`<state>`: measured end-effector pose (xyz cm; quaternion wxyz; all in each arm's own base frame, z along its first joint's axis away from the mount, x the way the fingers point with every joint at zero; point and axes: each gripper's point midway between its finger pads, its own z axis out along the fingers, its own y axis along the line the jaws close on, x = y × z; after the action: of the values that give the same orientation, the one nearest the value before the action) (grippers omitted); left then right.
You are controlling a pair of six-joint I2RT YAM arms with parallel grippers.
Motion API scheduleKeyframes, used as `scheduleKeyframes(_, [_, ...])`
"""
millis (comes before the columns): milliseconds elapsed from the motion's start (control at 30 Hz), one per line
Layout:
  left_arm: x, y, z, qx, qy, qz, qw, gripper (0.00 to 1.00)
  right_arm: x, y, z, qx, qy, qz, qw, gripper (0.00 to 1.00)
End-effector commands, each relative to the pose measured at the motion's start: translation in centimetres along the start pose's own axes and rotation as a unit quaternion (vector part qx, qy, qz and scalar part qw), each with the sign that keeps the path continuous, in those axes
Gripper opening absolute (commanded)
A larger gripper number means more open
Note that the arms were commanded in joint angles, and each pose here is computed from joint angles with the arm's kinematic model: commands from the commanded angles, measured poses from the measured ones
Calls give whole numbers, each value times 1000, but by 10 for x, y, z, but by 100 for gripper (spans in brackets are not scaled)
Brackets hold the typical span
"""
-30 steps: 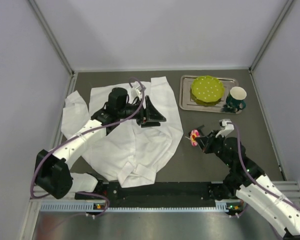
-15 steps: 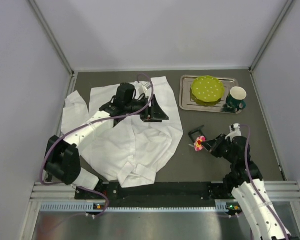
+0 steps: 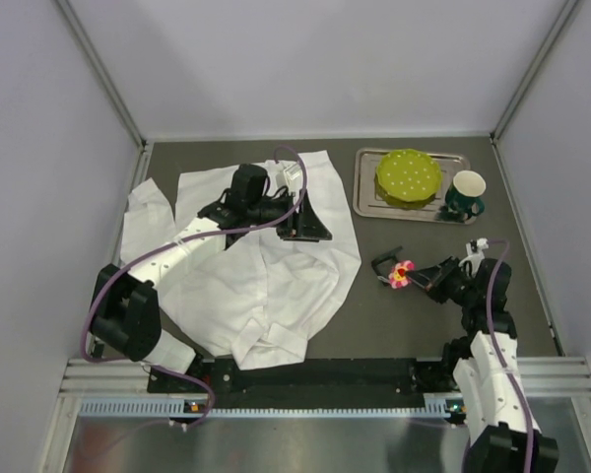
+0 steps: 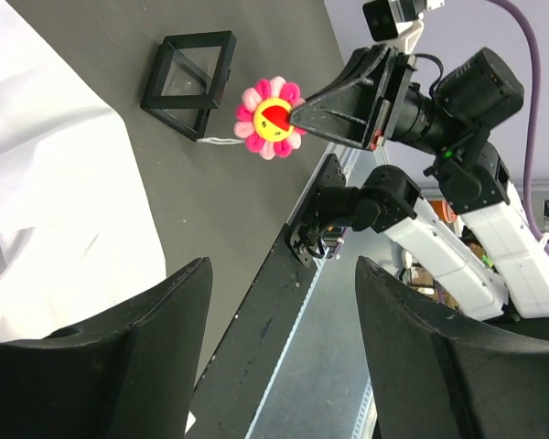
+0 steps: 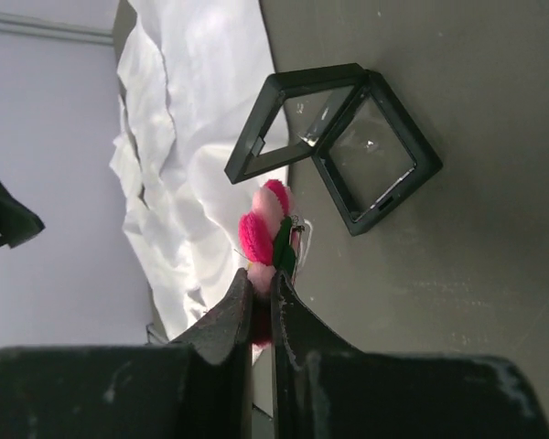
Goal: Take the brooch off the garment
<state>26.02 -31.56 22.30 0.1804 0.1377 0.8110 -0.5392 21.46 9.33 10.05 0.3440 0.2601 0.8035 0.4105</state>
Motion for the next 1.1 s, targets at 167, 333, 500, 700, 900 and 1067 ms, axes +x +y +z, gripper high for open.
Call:
scheduleKeyframes(167, [5,-12,-1,34,9,27,999,68,-5,24,6,-97,39,-4,994,0])
scheduleKeyframes(333, [5,-12,-2,33,8,30,999,67,-8,16,14,-90,44,1,995,0])
scheduleKeyframes(500, [7,-12,-1,35,12,25,999,67,-15,8,22,-72,38,3,997,0])
scheduleKeyframes(700, [8,-12,-1,36,12,25,999,67,-21,1,29,-63,31,6,997,0])
scheduleKeyframes(900, [9,-12,-1,37,13,25,999,67,-28,1,38,-74,35,10,997,0])
scheduleKeyframes(1067, [8,-11,-3,30,8,32,999,67,-33,2,43,-76,43,-4,996,0])
